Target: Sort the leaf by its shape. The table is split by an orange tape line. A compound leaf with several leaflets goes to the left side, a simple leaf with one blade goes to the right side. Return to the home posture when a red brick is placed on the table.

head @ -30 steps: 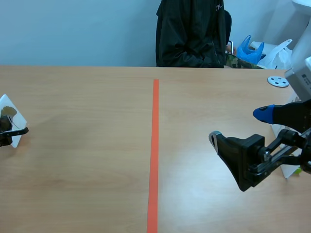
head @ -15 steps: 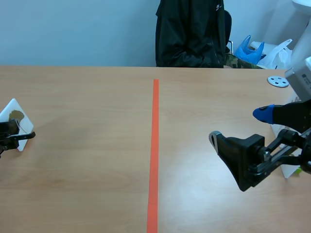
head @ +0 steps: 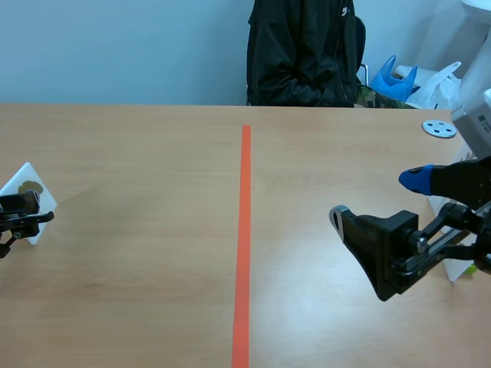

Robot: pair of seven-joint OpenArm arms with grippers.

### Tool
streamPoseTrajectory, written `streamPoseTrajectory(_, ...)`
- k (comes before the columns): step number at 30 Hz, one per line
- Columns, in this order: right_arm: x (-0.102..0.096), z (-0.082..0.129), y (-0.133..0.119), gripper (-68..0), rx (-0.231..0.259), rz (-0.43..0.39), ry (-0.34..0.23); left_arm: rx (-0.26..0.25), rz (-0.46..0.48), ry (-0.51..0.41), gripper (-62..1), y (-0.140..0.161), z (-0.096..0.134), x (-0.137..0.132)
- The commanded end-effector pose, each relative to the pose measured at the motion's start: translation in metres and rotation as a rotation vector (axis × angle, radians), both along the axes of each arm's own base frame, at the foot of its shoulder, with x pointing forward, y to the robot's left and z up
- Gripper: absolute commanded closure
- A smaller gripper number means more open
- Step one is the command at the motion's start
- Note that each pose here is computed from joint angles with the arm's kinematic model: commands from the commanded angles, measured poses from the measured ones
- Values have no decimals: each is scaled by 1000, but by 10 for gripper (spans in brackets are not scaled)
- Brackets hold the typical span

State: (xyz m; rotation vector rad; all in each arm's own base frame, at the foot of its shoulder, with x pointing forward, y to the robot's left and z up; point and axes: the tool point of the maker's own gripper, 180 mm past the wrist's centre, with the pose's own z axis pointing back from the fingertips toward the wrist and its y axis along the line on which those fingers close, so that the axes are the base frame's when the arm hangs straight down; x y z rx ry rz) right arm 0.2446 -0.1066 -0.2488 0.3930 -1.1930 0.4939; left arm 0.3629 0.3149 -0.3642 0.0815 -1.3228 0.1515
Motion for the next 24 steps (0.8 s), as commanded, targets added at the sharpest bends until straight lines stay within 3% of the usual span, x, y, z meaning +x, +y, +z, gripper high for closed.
streamPoseTrajectory(1, 6, 8, -4, -679, 13, -13, -32, 35, -2, -61, -353, 12, 26, 9)
streamPoseTrajectory(6, 6, 8, -4, -679, 13, -13, -32, 70, -19, -102, -543, 20, 48, 14)
streamPoseTrajectory(8, 6, 8, -4, -679, 12, -13, -32, 84, -42, -124, -589, 17, 58, 16)
streamPoseTrajectory(13, 6, 8, -4, -679, 12, -13, -32, 110, -137, -159, -603, -4, 81, 14)
streamPoseTrajectory(19, 6, 9, -4, -679, 12, -13, -33, 153, -300, -176, -603, -50, 106, -2)
streamPoseTrajectory(24, 6, 10, -4, -679, 16, -14, -39, 124, -501, -163, -602, -113, 120, -33)
